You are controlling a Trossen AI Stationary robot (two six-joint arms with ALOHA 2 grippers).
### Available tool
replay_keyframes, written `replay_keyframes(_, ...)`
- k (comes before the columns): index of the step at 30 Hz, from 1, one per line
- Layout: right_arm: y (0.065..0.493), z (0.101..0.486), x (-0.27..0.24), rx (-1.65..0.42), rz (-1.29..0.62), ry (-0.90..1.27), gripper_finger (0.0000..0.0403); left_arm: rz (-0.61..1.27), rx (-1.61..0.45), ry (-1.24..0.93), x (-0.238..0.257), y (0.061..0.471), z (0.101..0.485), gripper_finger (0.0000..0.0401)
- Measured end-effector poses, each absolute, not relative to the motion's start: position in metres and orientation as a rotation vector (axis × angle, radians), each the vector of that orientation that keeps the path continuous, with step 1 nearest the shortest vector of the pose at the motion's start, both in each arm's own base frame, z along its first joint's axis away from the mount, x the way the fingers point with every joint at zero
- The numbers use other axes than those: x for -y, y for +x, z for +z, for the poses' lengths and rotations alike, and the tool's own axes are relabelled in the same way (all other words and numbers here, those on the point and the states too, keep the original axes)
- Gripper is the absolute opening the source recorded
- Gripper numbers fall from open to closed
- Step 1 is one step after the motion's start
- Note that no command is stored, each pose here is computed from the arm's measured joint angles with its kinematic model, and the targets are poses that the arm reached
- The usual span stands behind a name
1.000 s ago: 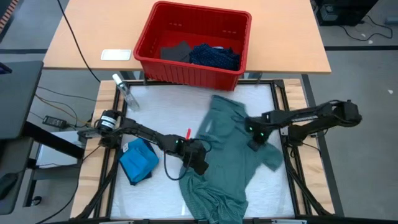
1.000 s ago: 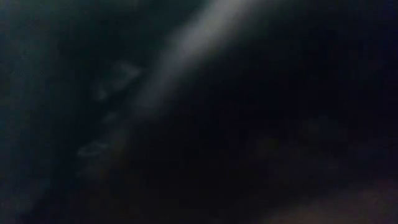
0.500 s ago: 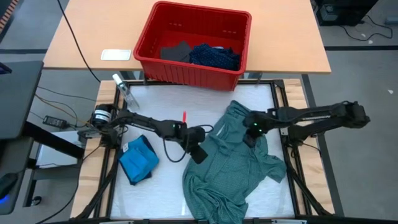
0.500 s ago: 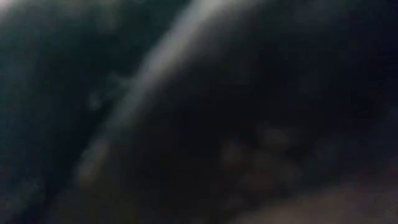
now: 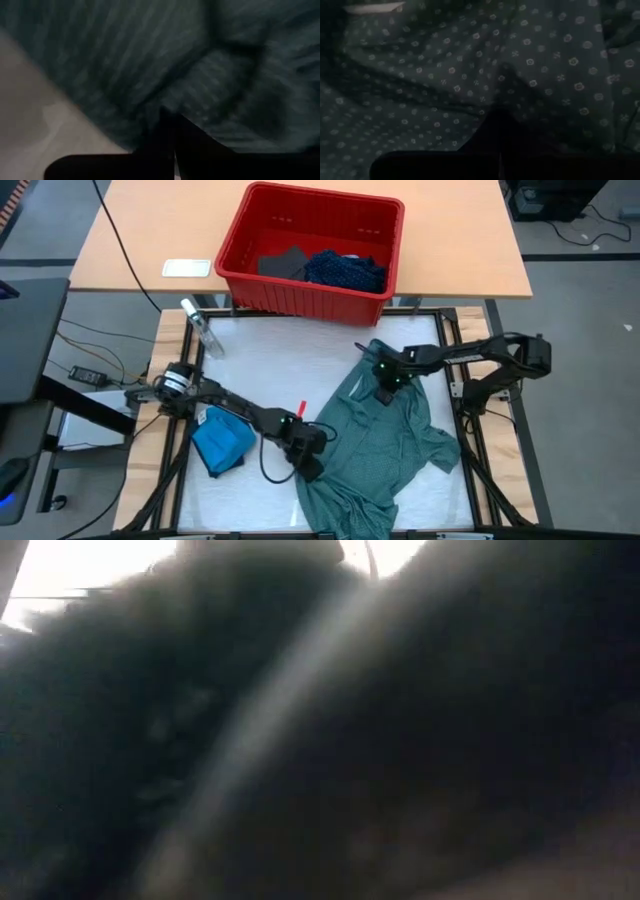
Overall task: Fold laundry
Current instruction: Fold the green polo shirt
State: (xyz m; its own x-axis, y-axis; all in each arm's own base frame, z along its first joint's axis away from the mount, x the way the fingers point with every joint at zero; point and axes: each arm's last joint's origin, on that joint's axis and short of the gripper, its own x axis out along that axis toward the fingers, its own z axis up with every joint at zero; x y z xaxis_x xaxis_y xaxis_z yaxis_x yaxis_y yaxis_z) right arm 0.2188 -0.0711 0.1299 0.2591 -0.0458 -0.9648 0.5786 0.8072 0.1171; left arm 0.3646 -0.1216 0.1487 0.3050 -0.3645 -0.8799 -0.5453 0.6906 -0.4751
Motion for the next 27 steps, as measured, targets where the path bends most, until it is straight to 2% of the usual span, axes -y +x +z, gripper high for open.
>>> replay_keyframes(4, 0.212, 0.131, 0.084, -1.248, -0.549, 0.454, 0.0007, 0.189, -1.395, -0.828, 0.103, 0.366, 0.133, 0.0004)
replay_keyframes(9, 0.197, 0.139, 0.095, -1.256, -0.638, 0.479, 0.0007, 0.219, -1.472, -0.750, 0.050, 0.363, 0.131, 0.0004)
replay_keyframes(18, 0.172, 0.149, 0.095, -1.373, -0.690, 0.541, 0.0007, 0.351, -1.453, -0.629, -0.046, 0.333, 0.174, 0.0004)
replay_keyframes(22, 0.168, 0.164, 0.085, -1.306, -0.670, 0.617, 0.0007, 0.333, -1.399, -0.643, -0.047, 0.319, 0.205, 0.0004)
replay_keyframes(27, 0.172, 0.180, 0.058, -1.227, -0.507, 0.715, 0.0007, 0.256, -1.350, -0.628, -0.026, 0.313, 0.228, 0.0004)
